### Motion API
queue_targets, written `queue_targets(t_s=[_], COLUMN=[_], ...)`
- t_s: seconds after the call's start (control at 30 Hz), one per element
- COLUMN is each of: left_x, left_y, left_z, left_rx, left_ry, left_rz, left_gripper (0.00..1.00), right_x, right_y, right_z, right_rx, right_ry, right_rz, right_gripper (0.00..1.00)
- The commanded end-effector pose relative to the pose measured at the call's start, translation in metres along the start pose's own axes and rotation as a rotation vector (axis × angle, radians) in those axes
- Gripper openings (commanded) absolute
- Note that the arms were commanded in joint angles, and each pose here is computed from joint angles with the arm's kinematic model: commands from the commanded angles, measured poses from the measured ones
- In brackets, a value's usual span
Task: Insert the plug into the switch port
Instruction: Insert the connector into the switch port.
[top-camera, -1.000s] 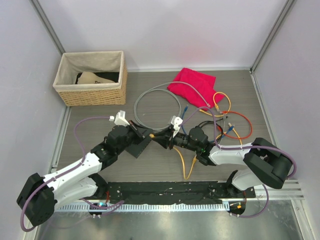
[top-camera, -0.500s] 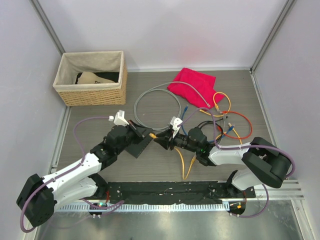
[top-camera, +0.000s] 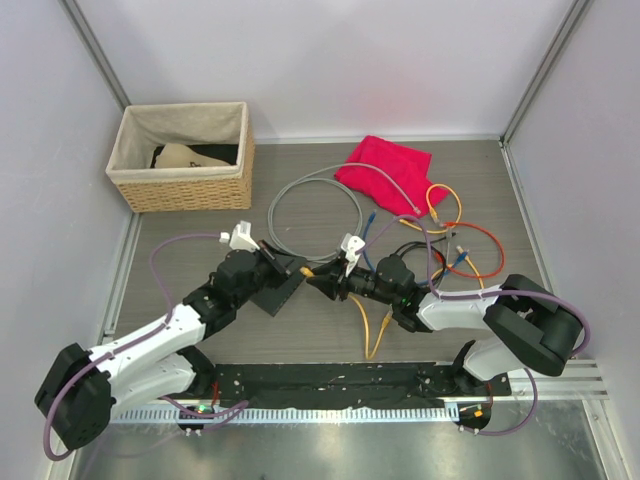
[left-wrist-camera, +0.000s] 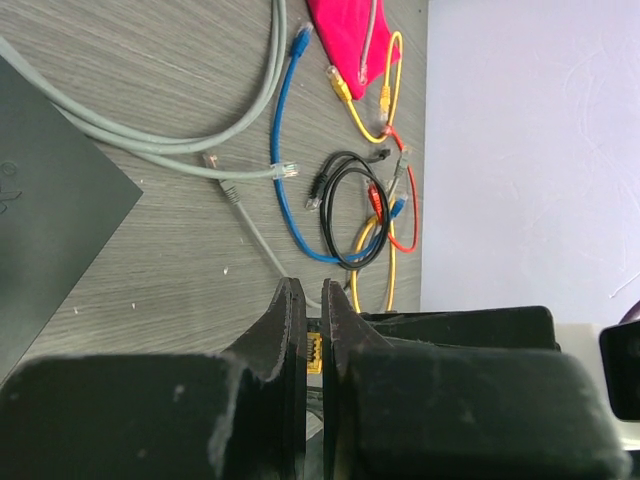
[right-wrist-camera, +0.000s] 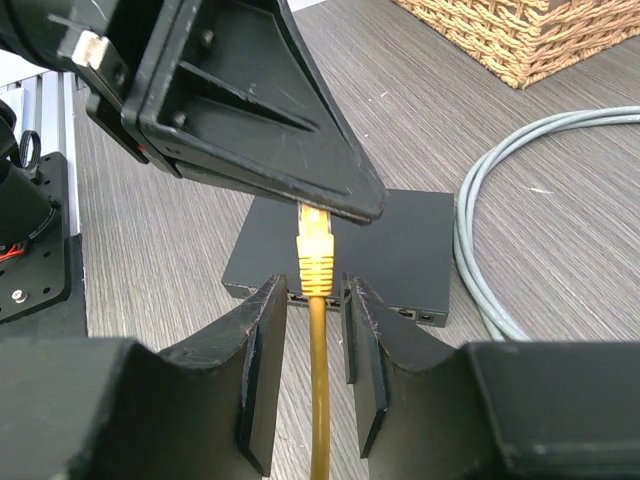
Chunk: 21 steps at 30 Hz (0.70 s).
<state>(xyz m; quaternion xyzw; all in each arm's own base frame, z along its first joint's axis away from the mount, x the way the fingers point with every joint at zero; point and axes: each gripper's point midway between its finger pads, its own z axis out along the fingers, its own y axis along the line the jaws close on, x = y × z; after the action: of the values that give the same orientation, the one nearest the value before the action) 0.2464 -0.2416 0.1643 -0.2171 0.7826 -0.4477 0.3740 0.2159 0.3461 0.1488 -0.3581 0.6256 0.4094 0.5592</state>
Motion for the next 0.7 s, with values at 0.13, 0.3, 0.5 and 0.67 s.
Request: queue_targets(t_s=[0.13,0.3,0.5,0.67], left_x=[-0.001,0.003,-0.02,-0.046], left_y=[-0.014,-0.006,0.015,0.031], left_z=[0.003,0.006,0.007,0.016], left_rx=[0.053,0.018,-0.099,-0.202], left_ry=[0.004,0.021,-0.007,-0.018], left_rz=[-0.015,0.024,0.162,0.316], left_gripper=[0.0,0.02,0.41,0.63], right_x=[-0.031,-0.023,0.01,0.044], right_y=[0.002,0.005,-0.007,-0.019], right_z=[0.009,0.008,0.0,-0.009], right_rx=[-0.02,-0.036,0.02,0.074], right_ry=[-0.096,-0.06,0.071,0.218], right_rz=[-0.047,-0.048,-0.054,-0.076], right_gripper=[0.28,0.01,0.01,0.01])
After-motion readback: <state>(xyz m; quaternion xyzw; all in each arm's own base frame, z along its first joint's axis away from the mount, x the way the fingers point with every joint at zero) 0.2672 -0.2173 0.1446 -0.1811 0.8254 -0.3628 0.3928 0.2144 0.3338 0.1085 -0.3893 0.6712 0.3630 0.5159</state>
